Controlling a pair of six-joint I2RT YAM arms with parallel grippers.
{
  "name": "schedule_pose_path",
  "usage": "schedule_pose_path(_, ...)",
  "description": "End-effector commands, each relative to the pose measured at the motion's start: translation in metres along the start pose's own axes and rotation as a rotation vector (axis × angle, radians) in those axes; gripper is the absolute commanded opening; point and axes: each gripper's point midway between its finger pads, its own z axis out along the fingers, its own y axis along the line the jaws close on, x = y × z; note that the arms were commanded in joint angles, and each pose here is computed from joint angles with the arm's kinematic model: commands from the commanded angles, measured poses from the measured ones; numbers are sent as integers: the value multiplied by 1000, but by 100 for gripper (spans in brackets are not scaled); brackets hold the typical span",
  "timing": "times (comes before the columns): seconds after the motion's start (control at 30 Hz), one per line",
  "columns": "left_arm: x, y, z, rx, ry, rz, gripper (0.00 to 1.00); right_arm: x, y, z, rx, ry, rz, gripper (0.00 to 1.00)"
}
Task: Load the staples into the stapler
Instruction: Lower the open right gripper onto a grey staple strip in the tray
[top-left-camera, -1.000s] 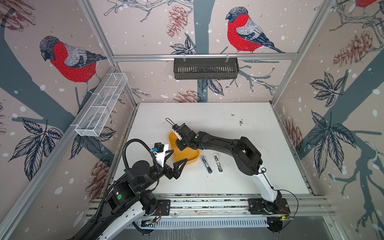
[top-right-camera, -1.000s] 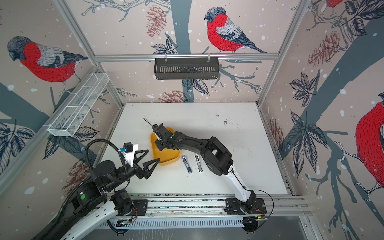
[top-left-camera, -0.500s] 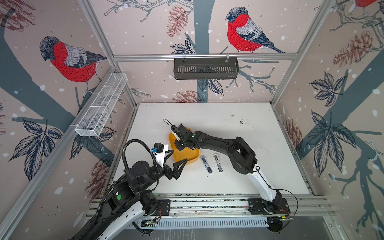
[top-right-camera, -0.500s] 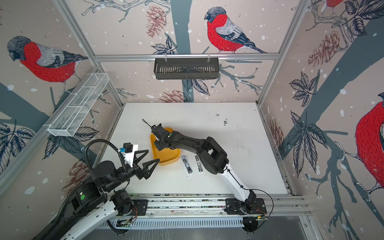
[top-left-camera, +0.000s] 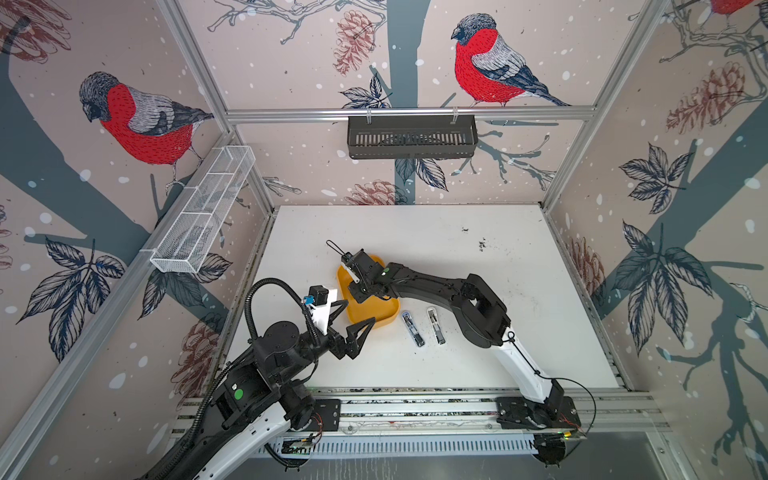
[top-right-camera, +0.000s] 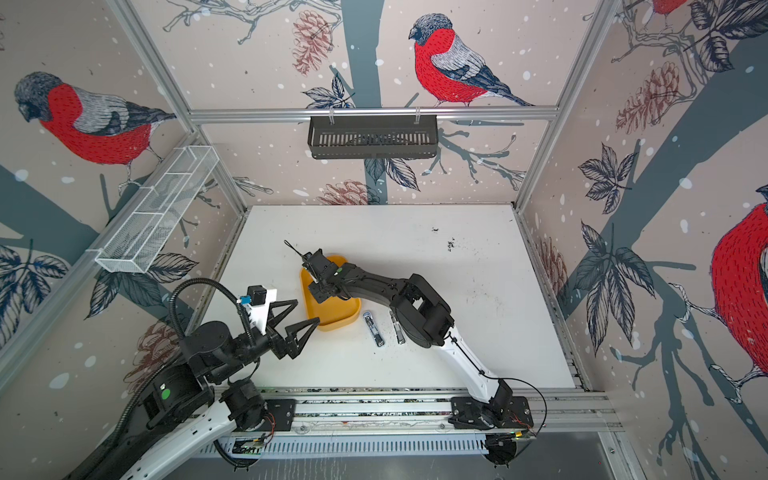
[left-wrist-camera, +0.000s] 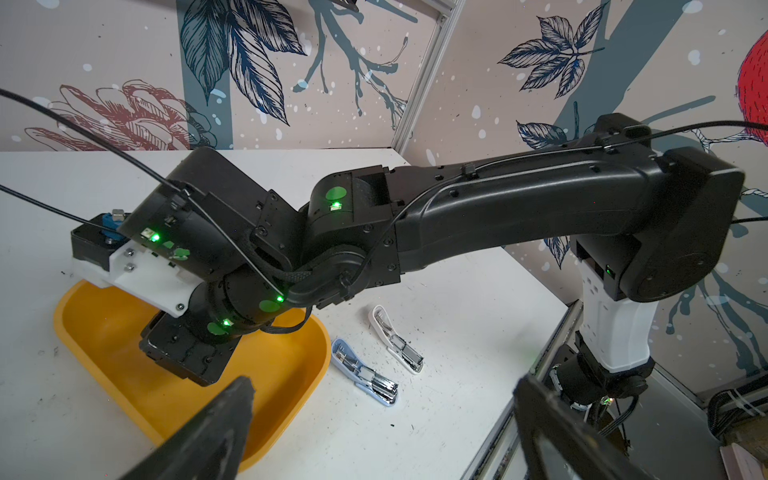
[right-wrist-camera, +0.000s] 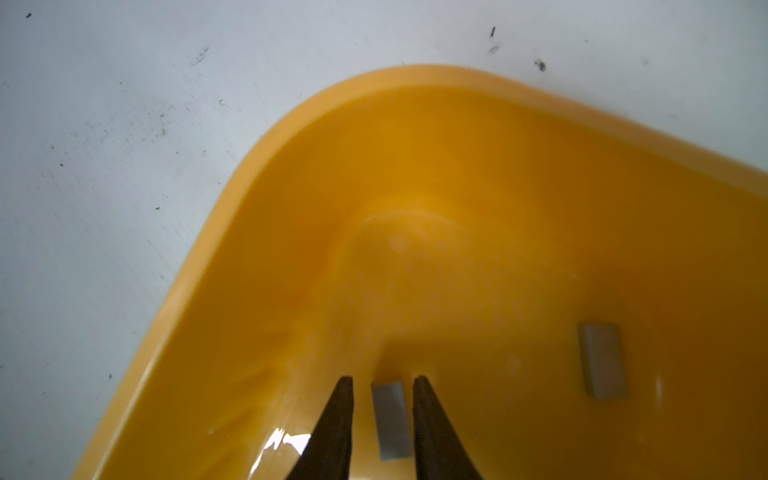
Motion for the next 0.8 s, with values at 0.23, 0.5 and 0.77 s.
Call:
schedule_pose_path(0.23,-6,-5,1,27,-22,1,97,6,-5,6,33,28,-17,28)
schedule_pose_path(0.5,-6,-5,2,27,-22,0,97,14,-8,11,45,64,-34,28)
schedule_pose_path(0.77,-6,-5,2,28,-22,0,97,23,-13,14,64,114,-53,25)
